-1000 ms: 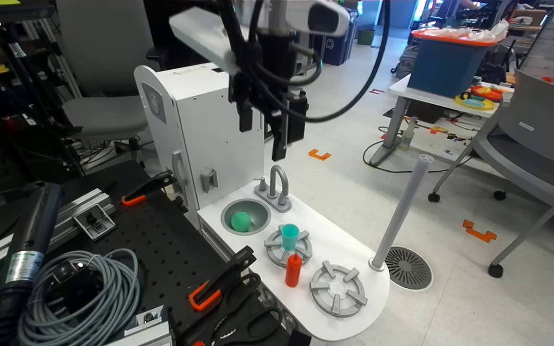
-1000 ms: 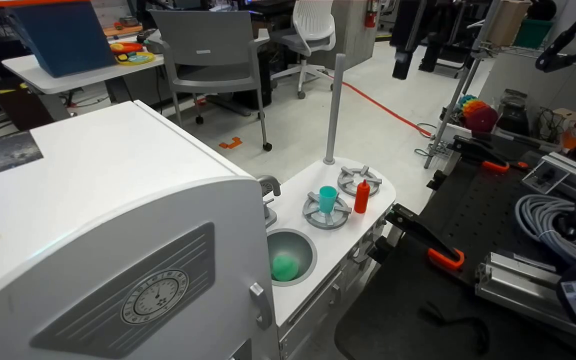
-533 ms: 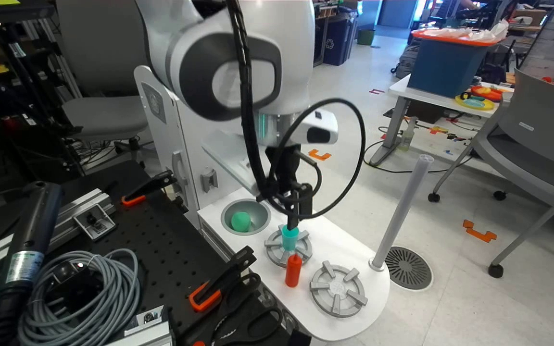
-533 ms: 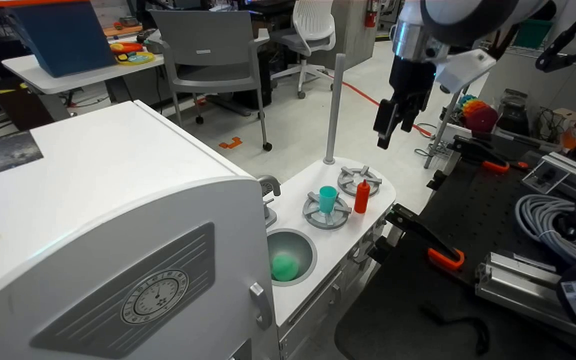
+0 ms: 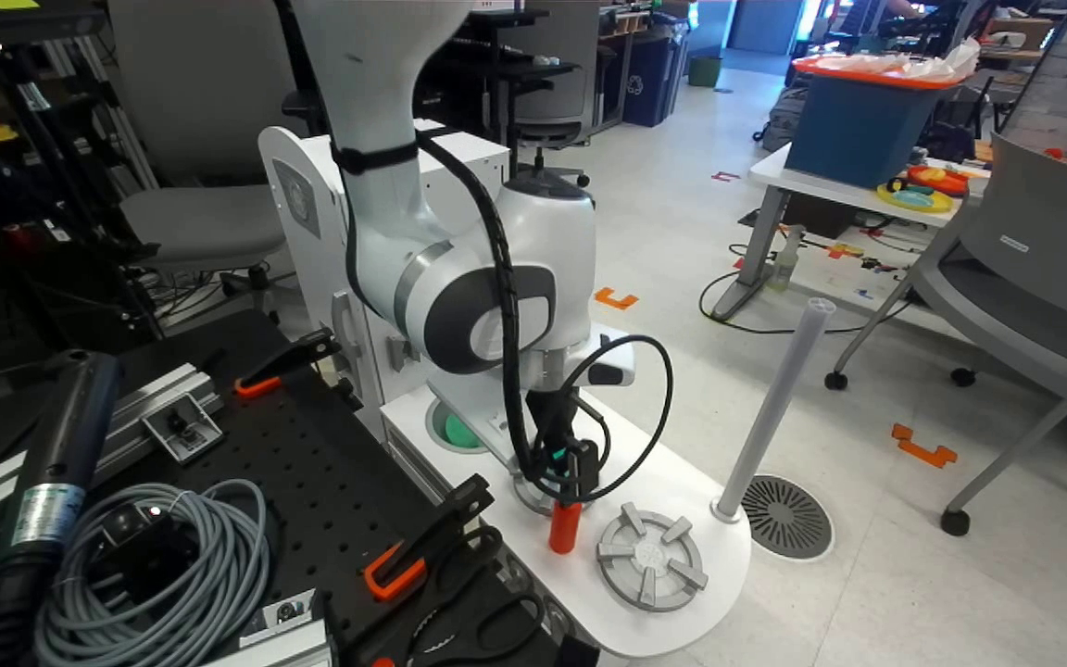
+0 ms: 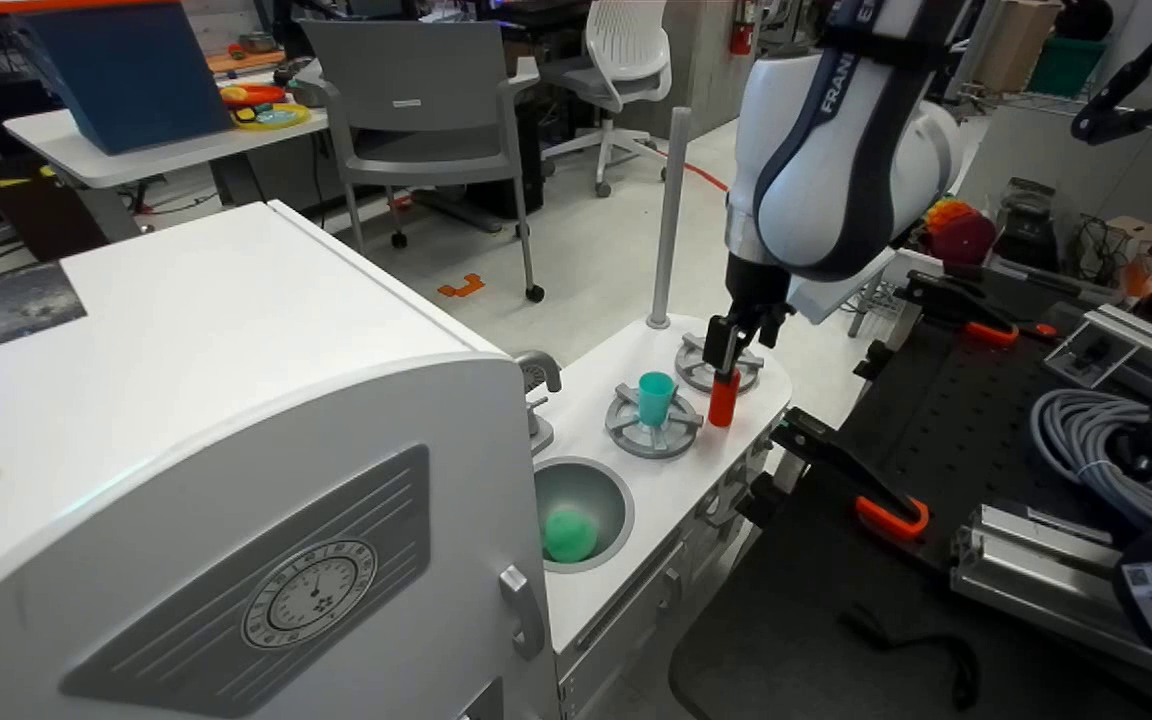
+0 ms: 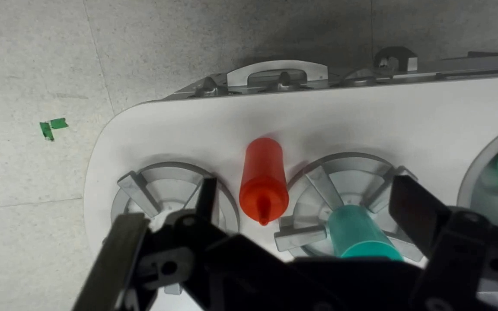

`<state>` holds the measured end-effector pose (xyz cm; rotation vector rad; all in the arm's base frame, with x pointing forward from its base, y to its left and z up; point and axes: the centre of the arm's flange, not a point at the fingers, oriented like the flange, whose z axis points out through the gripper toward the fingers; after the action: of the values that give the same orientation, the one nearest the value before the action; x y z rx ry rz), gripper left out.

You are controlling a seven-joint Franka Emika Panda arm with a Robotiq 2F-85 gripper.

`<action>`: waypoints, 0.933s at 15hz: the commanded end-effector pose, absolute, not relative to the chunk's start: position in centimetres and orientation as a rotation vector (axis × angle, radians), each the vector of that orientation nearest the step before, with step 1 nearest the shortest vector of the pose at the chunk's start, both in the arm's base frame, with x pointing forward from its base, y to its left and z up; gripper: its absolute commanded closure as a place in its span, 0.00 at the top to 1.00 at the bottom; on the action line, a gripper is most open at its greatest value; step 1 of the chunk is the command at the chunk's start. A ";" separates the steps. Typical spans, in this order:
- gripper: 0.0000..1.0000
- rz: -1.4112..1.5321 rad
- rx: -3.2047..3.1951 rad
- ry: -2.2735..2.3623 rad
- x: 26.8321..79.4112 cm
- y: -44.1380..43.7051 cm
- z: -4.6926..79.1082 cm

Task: Put the ketchup bottle on the right stove

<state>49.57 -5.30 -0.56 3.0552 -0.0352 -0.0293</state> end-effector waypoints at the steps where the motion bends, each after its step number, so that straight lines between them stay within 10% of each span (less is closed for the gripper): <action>1: 1.00 0.001 3.023 -0.052 52.3 -4.0 -3.7; 11: 1.00 -0.066 2.936 -0.116 52.4 -6.0 -7.2; 14: 0.70 -0.091 2.936 -0.107 52.6 -5.8 -7.8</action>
<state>51.74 -6.19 -7.18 2.9533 -0.0928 -0.0633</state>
